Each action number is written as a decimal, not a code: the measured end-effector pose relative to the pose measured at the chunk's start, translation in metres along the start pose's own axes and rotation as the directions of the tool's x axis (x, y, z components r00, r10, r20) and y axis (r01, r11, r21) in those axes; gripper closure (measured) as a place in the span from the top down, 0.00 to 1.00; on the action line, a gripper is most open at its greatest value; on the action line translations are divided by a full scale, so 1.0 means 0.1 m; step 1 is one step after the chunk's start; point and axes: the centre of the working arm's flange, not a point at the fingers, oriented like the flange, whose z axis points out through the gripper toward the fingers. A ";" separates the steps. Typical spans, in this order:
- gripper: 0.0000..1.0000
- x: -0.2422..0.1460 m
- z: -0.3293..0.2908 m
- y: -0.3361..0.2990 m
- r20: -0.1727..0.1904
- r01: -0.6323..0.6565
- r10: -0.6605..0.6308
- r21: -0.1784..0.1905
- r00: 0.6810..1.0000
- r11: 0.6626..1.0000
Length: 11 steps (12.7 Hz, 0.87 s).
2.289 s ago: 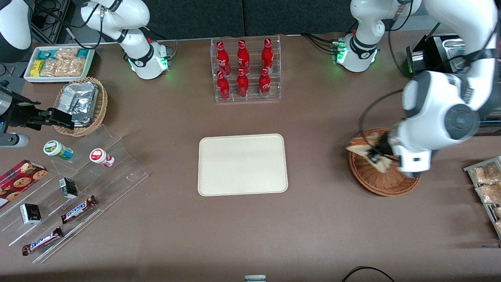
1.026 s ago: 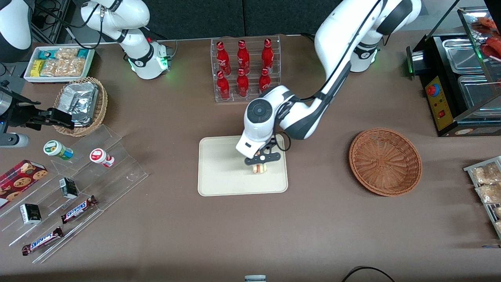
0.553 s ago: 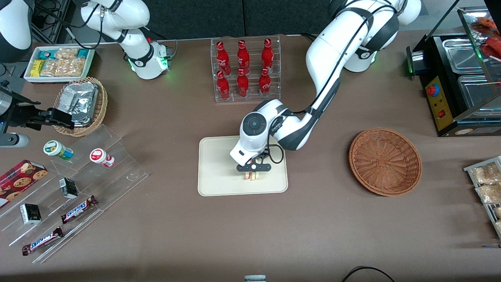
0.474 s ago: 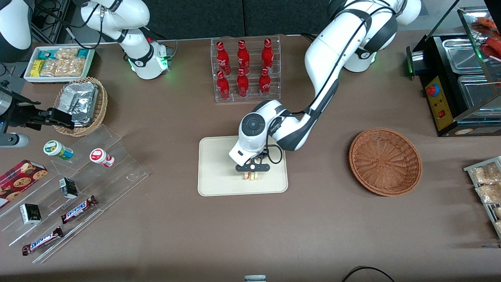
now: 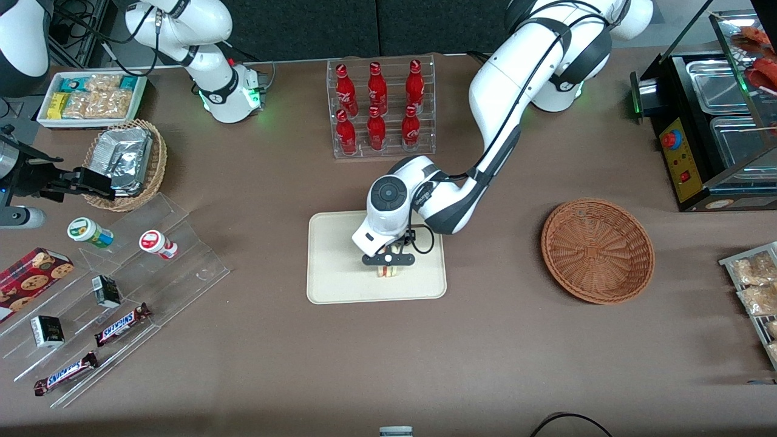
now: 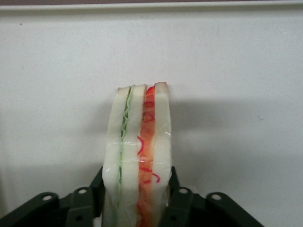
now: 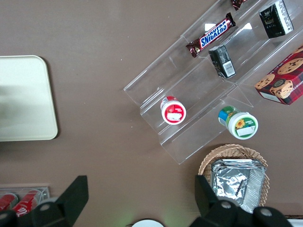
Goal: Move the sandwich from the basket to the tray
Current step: 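Open the left gripper and release the sandwich on the tray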
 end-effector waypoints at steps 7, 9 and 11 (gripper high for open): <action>1.00 0.17 -1.03 -0.32 -0.025 0.015 -0.012 0.149 1.000 0.989; 1.00 0.27 -1.42 -0.69 -0.023 0.010 -0.006 0.176 1.000 0.984; 1.00 0.36 -1.79 -1.26 -0.023 0.016 -0.012 0.180 1.000 0.984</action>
